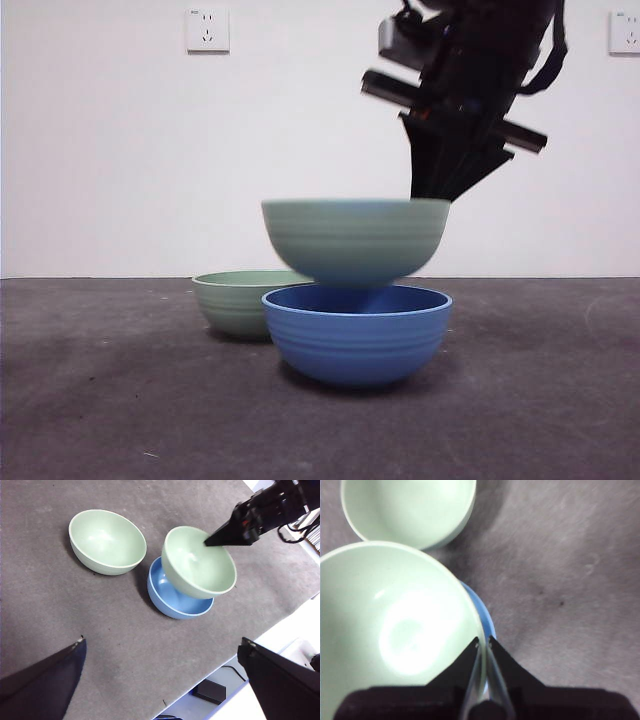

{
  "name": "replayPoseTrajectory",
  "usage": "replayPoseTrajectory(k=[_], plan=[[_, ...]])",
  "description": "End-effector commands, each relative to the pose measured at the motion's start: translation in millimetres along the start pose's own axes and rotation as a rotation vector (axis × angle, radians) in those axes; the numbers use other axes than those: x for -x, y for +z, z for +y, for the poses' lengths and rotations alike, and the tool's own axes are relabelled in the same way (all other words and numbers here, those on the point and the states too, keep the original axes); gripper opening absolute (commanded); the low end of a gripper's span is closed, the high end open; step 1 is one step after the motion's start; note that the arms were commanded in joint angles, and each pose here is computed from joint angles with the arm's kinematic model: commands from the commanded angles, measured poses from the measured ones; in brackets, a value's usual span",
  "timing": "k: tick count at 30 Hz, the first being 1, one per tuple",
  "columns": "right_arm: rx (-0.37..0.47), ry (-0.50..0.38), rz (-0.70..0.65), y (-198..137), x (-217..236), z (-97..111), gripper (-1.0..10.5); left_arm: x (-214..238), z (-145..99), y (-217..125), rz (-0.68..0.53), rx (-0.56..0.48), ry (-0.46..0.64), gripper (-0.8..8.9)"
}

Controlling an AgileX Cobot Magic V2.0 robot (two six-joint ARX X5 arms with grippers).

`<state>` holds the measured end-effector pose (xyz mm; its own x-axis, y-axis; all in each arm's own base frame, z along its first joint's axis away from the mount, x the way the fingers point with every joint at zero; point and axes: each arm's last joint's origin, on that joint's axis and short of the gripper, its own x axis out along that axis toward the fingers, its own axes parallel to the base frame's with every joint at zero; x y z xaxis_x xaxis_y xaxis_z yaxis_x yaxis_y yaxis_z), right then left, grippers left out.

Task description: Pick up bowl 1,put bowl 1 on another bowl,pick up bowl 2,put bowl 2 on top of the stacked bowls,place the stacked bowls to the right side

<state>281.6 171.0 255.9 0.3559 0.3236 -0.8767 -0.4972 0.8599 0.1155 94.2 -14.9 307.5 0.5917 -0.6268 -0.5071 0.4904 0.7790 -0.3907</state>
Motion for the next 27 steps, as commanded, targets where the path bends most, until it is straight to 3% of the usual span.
replayPoseTrajectory(k=[1, 16, 18, 22, 27], plan=[[0.002, -0.004, 0.038, -2.8, -14.0, -1.0, -0.1, 0.1, -0.4, 0.5, -0.003, -0.002, 0.0, 6.33], [-0.003, -0.004, 0.113, -5.9, -39.9, -3.1, -0.1, 0.1, 0.4, 1.2, -0.009, -0.008, 0.028, 6.33], [-0.004, -0.004, 0.133, -7.9, -39.7, -3.2, 0.3, 0.1, 0.4, 1.3, -0.009, -0.008, 0.027, 6.33], [-0.007, 0.001, 0.142, -8.7, -39.5, -3.1, 2.1, 0.0, 0.6, 2.4, -0.019, -0.014, 0.028, 6.33], [0.002, 0.006, 0.143, -9.0, -39.8, 0.3, 2.3, -0.2, 1.1, 7.7, -0.059, -0.037, 0.031, 6.33]])
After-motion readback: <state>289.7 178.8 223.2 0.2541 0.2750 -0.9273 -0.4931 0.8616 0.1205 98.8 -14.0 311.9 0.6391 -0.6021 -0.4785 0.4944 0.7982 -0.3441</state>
